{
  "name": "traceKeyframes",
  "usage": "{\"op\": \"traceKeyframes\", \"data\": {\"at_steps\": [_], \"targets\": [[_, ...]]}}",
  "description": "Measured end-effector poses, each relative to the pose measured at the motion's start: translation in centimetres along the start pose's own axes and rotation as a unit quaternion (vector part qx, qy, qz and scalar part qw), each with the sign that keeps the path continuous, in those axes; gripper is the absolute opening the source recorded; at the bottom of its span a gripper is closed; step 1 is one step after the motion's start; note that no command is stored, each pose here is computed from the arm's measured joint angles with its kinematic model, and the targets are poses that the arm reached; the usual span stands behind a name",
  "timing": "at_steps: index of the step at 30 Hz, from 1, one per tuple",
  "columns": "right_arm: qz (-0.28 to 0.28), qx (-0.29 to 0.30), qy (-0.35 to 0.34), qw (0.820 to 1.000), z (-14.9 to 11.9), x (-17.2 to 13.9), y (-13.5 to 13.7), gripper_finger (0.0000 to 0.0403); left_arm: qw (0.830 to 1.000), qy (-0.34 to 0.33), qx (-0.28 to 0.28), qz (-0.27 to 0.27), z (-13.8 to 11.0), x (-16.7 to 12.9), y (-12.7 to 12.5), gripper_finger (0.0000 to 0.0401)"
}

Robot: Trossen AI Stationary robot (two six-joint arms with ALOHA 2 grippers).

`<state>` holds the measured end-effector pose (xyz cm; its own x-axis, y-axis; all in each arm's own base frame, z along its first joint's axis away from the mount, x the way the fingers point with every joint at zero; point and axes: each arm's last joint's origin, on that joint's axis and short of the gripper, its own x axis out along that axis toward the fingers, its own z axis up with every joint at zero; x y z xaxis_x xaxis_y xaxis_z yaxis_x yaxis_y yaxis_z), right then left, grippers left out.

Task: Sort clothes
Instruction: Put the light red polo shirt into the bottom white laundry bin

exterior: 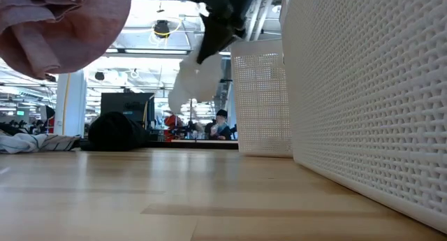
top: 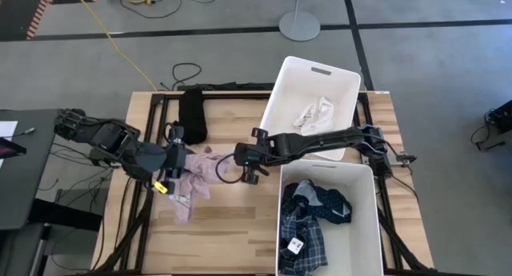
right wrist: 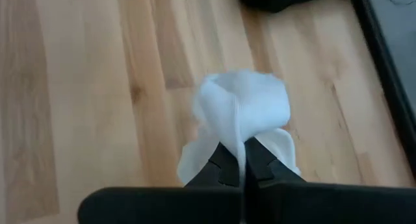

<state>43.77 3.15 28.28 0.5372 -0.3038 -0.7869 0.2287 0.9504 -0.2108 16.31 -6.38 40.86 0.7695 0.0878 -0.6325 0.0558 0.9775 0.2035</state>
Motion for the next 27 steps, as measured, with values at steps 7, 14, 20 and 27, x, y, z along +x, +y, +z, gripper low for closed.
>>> {"op": "traceKeyframes", "data": {"at_steps": [7, 14, 20, 27], "targets": [[0.087, -0.028, -0.081, 0.993, 1.7, 0.8, 1.1, 0.0045, 1.000, 0.004, 0.006, 0.001, 0.2, 0.5, -0.3, 0.0116], [0.087, -0.038, -0.062, 0.994, 1.2, 1.5, 1.7, 0.0204, 1.000, 0.025, 0.008, 0.005, 0.3, 1.4, -0.6, 0.0116], [0.089, -0.028, -0.074, 0.993, 1.4, 1.4, 1.8, 0.0334, 0.999, 0.027, 0.013, 0.014, 0.3, 1.6, -0.7, 0.0116], [0.118, -0.052, -0.172, 0.977, 3.0, -0.2, 3.4, 0.0353, 0.999, 0.013, 0.020, 0.037, 0.6, 1.6, -0.6, 0.0116]]}}
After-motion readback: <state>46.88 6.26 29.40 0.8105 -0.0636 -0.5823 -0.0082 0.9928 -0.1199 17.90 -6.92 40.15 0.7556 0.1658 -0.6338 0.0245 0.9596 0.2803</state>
